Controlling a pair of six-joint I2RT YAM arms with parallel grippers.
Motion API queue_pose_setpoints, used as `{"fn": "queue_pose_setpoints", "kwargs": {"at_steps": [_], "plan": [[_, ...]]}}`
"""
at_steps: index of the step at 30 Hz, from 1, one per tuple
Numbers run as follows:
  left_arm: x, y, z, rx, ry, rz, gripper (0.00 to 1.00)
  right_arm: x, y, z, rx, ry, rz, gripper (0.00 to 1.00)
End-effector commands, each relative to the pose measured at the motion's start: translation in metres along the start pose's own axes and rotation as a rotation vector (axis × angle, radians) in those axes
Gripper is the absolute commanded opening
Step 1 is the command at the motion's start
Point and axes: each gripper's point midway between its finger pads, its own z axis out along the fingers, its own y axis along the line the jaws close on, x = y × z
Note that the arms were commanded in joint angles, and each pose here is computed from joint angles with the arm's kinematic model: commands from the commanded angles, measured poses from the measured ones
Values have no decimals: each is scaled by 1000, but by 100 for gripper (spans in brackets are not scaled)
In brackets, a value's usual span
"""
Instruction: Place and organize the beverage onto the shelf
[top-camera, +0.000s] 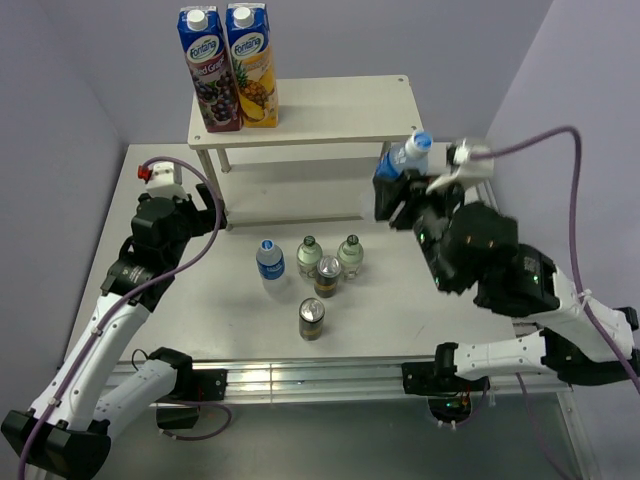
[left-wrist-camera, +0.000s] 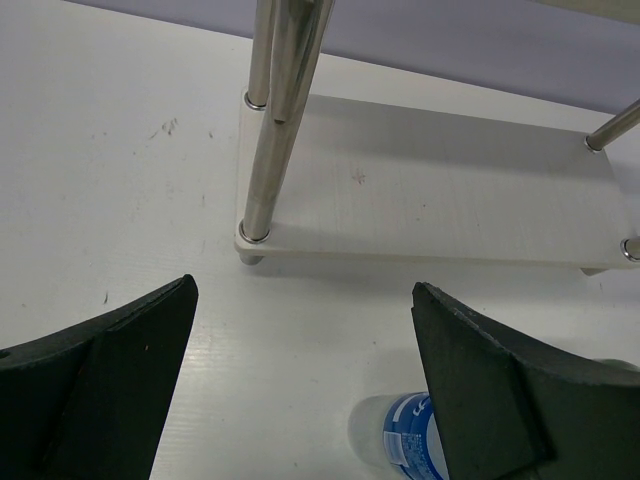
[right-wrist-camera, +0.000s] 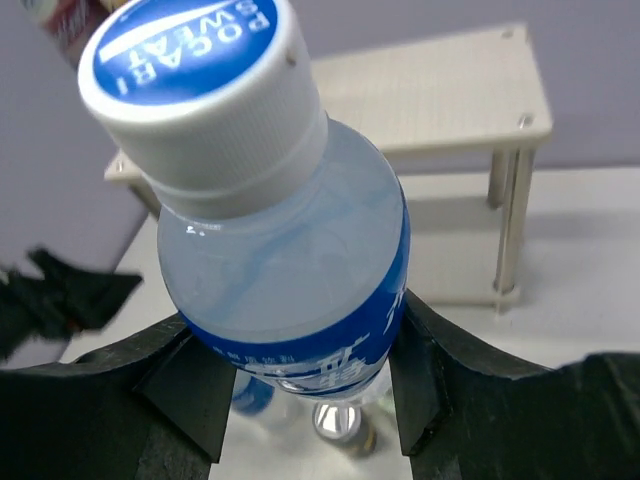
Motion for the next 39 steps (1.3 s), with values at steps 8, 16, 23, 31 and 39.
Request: {"fn": "queue_pose_setpoints", "kwargs": {"at_steps": [8,16,23,31,39], "plan": [[-20,-9,-4,43,-59,5,95,-130,37,104,-67,-158,-79,0],[-16,-10,-3,49,-48,8,95,-118,17,188,-25,-131,-33,0],[-17,-12,-3,57,-50,7,95,-93,4,233,-20,-86,-47,0],[-17,-12,-3,57,-51,8,95,-74,10,259,-28,-68,-54,0],[-18,-11,-4,52,-55,8,95,-36,12,287,-22,-15,-53,0]]}}
